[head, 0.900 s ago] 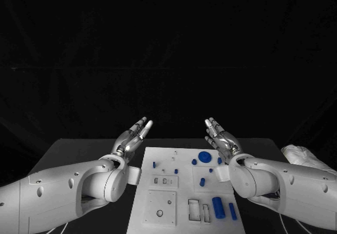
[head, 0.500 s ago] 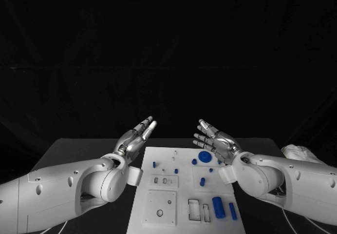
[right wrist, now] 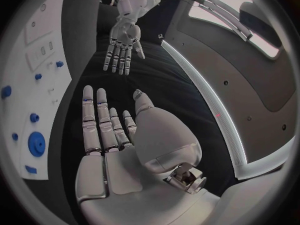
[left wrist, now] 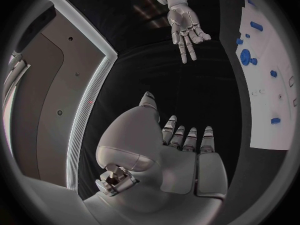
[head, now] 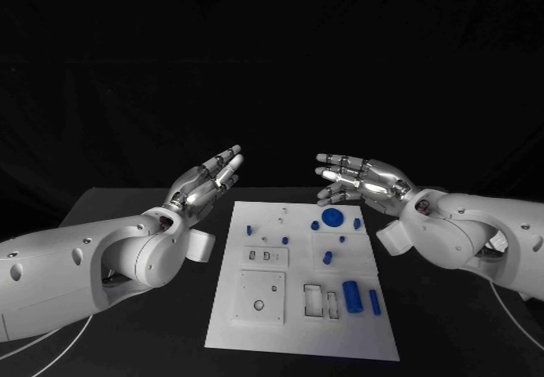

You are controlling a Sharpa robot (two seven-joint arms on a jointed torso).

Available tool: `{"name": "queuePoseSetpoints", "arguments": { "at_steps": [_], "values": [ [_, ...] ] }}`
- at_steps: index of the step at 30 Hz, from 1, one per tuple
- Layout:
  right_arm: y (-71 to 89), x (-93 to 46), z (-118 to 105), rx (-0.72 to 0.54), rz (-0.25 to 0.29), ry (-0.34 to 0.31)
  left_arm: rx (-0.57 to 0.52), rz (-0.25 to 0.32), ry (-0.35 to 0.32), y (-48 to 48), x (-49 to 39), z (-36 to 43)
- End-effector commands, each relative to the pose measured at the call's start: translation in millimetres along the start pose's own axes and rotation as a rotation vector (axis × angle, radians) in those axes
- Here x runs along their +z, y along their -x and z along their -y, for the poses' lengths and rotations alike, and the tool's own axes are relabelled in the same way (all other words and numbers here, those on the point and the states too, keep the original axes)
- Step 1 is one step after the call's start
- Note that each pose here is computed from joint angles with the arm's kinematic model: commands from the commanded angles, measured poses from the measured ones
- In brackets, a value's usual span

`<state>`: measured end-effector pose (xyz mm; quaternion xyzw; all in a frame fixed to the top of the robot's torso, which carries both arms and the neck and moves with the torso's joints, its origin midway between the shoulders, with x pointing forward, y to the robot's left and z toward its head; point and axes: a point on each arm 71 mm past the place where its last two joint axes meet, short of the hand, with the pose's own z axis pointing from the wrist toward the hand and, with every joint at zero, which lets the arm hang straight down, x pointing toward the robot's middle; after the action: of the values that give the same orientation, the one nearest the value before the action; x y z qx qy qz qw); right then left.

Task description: Assemble the parts on the task board

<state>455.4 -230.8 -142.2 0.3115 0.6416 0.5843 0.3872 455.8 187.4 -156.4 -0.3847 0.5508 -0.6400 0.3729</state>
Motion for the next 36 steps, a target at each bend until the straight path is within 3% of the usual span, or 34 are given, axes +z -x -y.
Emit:
{"name": "queuePoseSetpoints", "arguments": {
  "at_steps": [1,5,9,14,22,36],
  "values": [
    [3.8,-1.7,-9.2,-0.411,0.0,-0.017,-0.022,-0.065,0.015,-5.6,-2.0,2.1],
    [5.7,0.2,-23.9,-0.697,-0.006,0.039,-0.024,-0.073,0.023,-5.4,-3.8,5.8],
    [2.2,4.5,-35.9,-1.043,-0.046,0.082,-0.022,-0.079,0.02,-5.6,-2.9,11.0],
    [-1.4,11.9,-45.9,-1.379,-0.084,0.05,-0.014,-0.09,0.012,-6.5,-2.9,16.9],
    [3.5,14.8,-52.4,-1.59,-0.072,-0.047,-0.002,-0.117,0.017,-9.2,-7.1,21.6],
    [5.8,21.7,-44.0,-1.638,-0.094,-0.083,-0.006,-0.157,0.033,-12.2,-8.3,21.3]
  ]
}}
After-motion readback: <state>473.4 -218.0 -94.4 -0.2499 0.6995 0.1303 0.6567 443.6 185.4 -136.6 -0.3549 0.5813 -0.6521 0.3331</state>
